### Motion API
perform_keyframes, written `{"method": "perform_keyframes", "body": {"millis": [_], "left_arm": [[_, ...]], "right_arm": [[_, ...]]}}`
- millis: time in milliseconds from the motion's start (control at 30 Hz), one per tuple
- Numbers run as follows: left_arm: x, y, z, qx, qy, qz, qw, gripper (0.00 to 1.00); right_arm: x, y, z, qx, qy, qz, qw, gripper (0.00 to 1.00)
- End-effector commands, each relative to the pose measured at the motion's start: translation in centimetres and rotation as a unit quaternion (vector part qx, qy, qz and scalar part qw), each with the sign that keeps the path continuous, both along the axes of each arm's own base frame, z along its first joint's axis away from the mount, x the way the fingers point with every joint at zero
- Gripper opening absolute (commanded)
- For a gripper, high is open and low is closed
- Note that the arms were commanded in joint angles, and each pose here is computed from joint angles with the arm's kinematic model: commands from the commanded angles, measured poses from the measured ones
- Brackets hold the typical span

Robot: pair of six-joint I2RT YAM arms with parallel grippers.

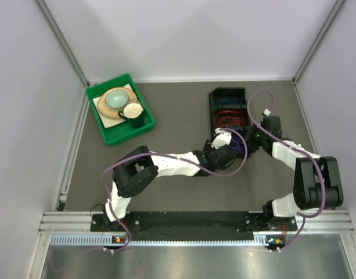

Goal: Untangle the cables

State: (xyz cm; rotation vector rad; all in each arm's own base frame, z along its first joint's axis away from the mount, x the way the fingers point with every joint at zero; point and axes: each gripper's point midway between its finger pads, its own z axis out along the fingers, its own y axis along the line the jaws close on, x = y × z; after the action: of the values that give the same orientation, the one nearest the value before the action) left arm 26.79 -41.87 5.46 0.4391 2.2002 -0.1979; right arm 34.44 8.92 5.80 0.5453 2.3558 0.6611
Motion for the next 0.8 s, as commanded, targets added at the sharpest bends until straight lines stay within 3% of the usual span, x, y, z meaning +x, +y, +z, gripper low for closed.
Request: {"method": "perform_keyframes", "body": {"millis": [0, 100, 367, 767], "left_arm": [[1.2, -0.8, 1.6, -0.037, -0.011, 0.011, 0.999, 0.55], [1.2, -0.8, 1.7, -0.035, -0.01, 0.008, 0.999, 0.47], [1.3, -0.3, 2.2, -0.026, -0.018, 0.009, 0.999, 0.0], [1.9, 2.0, 6.4, 0.004, -0.059, 0.015, 0.998, 0.0]], "right_arm": [[0.9, 0.2, 0.9, -0.002, -0.016, 0.002, 1.0, 0.0], [0.9, 0.2, 1.0, -0.003, -0.016, 0.002, 1.0, 0.0], [0.9, 0.1, 1.1, -0.003, -0.017, 0.001, 1.0, 0.0], [0.9, 0.2, 1.5, -0.002, -0.022, 0.003, 1.0, 0.0]]}}
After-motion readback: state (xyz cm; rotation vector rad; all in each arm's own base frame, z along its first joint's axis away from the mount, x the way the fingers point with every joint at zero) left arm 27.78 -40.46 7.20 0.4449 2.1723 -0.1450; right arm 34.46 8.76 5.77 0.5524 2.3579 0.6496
